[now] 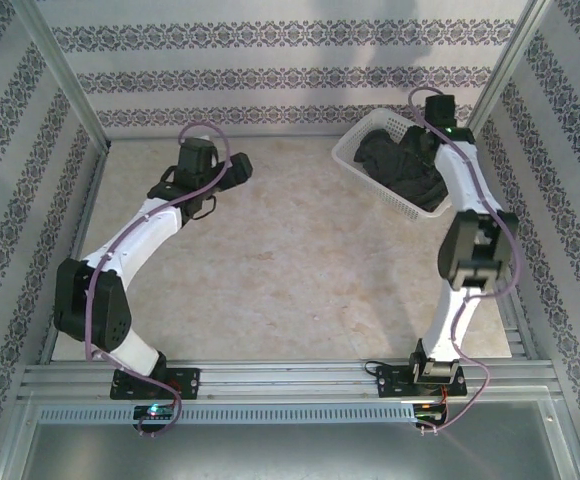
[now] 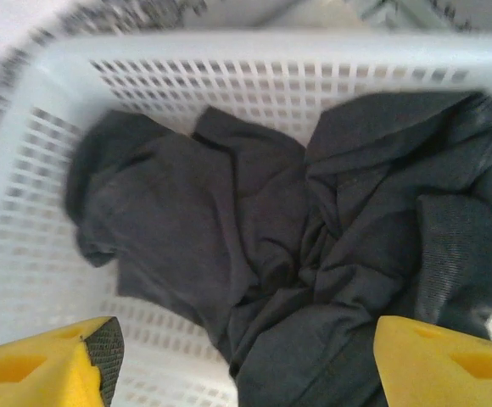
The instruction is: Fold and stack the t-shirts
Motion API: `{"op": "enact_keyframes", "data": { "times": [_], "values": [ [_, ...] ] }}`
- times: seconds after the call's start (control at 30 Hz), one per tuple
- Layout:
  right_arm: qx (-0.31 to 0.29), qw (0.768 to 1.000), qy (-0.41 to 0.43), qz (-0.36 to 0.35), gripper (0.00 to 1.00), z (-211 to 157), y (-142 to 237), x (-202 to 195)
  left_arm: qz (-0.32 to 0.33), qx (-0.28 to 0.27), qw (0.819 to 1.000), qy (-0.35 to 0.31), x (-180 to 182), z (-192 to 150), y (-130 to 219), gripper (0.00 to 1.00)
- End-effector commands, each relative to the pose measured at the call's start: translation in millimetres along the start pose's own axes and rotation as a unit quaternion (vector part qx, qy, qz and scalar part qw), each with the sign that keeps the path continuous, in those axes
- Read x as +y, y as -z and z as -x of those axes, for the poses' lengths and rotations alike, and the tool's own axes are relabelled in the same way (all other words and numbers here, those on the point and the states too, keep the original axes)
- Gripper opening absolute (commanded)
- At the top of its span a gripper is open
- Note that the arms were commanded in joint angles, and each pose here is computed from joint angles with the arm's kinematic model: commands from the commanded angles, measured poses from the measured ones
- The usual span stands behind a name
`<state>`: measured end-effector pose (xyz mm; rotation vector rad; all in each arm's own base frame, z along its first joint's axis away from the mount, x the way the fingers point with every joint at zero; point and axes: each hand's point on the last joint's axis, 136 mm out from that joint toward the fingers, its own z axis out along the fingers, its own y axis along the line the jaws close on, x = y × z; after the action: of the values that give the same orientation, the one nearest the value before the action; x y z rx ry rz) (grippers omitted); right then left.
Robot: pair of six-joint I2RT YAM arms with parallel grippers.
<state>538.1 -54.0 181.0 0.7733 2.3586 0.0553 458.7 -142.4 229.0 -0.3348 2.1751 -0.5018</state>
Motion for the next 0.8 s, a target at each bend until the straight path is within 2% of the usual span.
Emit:
{"op": "enact_keyframes", "data": {
  "times": [0.0,0.07,0.17,0.23,0.33,0.4,0.47,0.5,0.53,0.63,0.77],
  "values": [
    [0.1,0.99,-0.003,-0.097,0.8,-33,-19,-31,-0.008,0.047,0.999,-0.012,-14,-26,-1,0.94],
    [0.133,0.983,0.005,-0.123,0.82,-42,-38,-34,-0.015,0.054,0.998,-0.007,-22,-33,-1,0.91],
    [0.159,0.98,0.011,-0.12,0.82,-53,-67,-28,-0.025,0.061,0.998,-0.007,-29,-38,2,0.86],
    [0.172,0.978,0.012,-0.12,0.79,-60,-82,-25,-0.028,0.064,0.998,-0.006,-31,-41,5,0.81],
    [0.201,0.973,-0.003,-0.116,0.7,-78,-102,-23,-0.025,0.063,0.998,-0.006,-29,-41,11,0.74],
    [0.214,0.971,-0.013,-0.106,0.54,-87,-112,-22,-0.025,0.057,0.998,-0.007,-28,-39,17,0.69],
    [0.212,0.972,-0.021,-0.094,0.23,-86,-117,-18,-0.026,0.049,0.998,-0.009,-28,-35,25,0.62],
    [0.202,0.975,-0.023,-0.086,0.07,-79,-115,-15,-0.024,0.046,0.999,-0.01,-27,-34,27,0.6],
    [0.186,0.979,-0.022,-0.079,0.0,-70,-110,-11,-0.023,0.043,0.999,-0.013,-27,-32,31,0.58],
    [0.099,0.995,-0.019,-0.027,0.0,-17,-77,14,-0.016,0.035,0.999,-0.017,-24,-29,41,0.56],
    [-0.047,0.996,-0.017,0.071,0.0,67,13,54,-0.002,0.027,1.0,-0.016,-16,-29,52,0.54]
  ]
}}
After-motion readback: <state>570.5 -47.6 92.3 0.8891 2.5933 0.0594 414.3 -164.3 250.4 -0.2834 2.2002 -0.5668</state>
